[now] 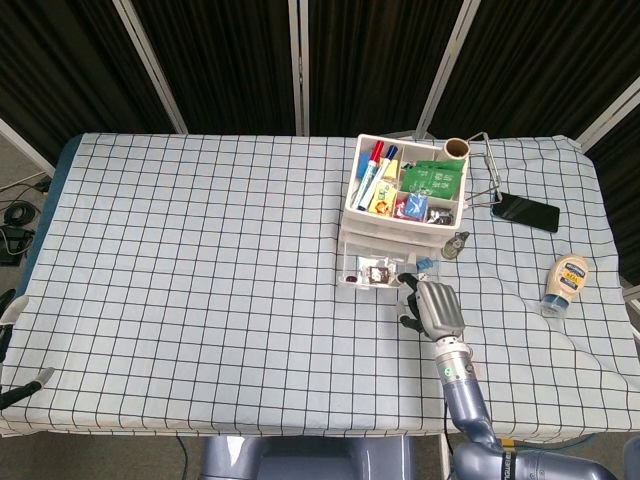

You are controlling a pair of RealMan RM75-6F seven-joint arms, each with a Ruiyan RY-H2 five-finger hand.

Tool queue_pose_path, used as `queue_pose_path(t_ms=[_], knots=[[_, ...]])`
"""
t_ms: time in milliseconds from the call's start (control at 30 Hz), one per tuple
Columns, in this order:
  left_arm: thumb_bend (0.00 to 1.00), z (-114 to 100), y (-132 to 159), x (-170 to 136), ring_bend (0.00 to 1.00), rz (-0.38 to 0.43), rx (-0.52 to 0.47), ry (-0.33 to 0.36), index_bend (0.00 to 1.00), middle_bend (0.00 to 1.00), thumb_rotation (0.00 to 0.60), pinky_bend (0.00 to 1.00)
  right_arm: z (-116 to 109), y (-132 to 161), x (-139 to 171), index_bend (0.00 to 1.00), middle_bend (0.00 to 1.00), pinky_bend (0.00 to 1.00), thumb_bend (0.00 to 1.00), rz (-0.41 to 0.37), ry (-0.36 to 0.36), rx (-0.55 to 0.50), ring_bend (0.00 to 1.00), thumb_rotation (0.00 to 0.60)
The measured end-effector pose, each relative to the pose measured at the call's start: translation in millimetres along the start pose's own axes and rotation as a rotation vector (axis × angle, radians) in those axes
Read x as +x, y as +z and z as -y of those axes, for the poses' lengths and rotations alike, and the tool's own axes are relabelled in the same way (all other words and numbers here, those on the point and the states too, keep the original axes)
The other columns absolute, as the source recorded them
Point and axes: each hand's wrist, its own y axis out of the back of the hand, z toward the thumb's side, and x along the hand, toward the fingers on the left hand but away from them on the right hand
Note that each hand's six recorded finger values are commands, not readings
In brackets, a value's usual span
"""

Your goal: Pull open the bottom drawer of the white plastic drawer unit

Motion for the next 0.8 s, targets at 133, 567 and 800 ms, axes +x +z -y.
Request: queue_pose_path(t_ms=[133,567,800], knots=[[0.02,-0.4,0.4,-0.4,0.0,0.001,0.0,0.002,0.0,0.0,0.6,0.0,-1.5,2.1,3.4,0.45,0.93,0.85,0.41,-0.003,-0.002,0.003,0.96,0.6],[0.02,-0.7,1.2,-1.3,0.0,0.003,0.001,0.003,0.0,0.0,0.6,0.0,3.9,1.7,13.4,0.46,0.93,0.85,0.41,-0.003,0.018,0.024,0.96,0.6],[0.02,-1.6,1.5,-2.1,0.0,0.004,0.0,0.006,0.0,0.0,0.6,0.0,7.4,7.4,19.1,0.46,0.93,0.85,0.41,-0.025,0.02,0.023,0.96,0.6]])
